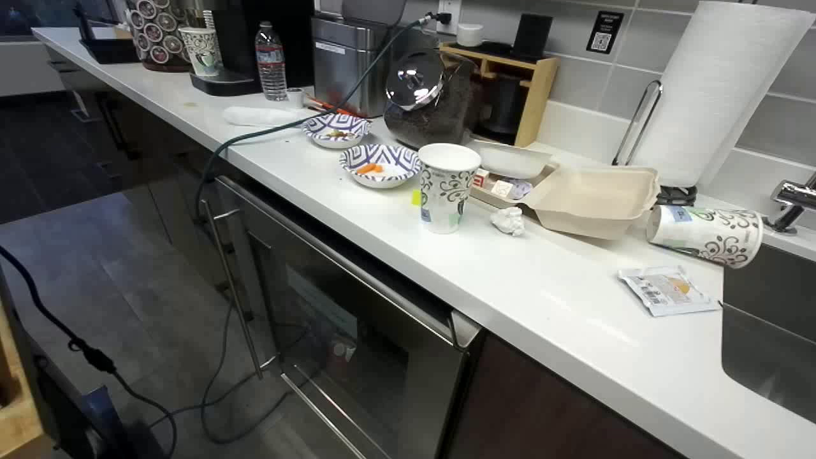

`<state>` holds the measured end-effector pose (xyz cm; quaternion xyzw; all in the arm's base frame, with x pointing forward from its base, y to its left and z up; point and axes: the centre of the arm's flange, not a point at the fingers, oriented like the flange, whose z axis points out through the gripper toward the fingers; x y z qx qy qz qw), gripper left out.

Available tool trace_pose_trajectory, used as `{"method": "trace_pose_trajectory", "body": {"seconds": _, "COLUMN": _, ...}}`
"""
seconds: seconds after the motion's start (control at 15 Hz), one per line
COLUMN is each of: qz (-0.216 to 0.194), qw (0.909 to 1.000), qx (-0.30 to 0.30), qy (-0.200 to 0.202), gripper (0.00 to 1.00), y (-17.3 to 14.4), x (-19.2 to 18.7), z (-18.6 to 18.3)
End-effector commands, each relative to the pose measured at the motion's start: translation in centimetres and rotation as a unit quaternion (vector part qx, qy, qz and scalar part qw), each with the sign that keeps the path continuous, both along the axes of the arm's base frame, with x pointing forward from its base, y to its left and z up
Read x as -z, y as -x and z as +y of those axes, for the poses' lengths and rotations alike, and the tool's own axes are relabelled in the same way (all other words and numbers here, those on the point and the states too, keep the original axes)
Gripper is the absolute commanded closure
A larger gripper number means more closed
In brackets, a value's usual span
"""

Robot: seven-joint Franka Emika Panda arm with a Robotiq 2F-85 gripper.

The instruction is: Use the paper towel to wipe the counter

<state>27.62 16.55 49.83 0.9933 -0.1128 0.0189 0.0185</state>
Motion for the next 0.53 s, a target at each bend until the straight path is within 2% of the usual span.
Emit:
{"method": "trace_pose_trajectory", "body": {"seconds": 0.0, "qz": 0.000, "qw": 1.0000, "qx": 0.000, "qy": 0.000, "gripper": 0.00, "y": 0.0, "x": 0.0, "z": 0.0}}
{"method": "trace_pose_trajectory", "body": {"seconds": 0.13, "qz": 0.000, "qw": 1.0000, "qx": 0.000, "qy": 0.000, "gripper": 0.00, "y": 0.0, "x": 0.0, "z": 0.0}}
{"method": "trace_pose_trajectory", "body": {"seconds": 0.27, "qz": -0.008, "qw": 0.9983, "qx": 0.056, "qy": -0.014, "gripper": 0.00, "y": -1.4, "x": 0.6, "z": 1.6}}
{"method": "trace_pose_trajectory", "body": {"seconds": 0.47, "qz": -0.042, "qw": 0.9900, "qx": 0.128, "qy": -0.042, "gripper": 0.00, "y": -5.0, "x": 2.0, "z": 4.5}}
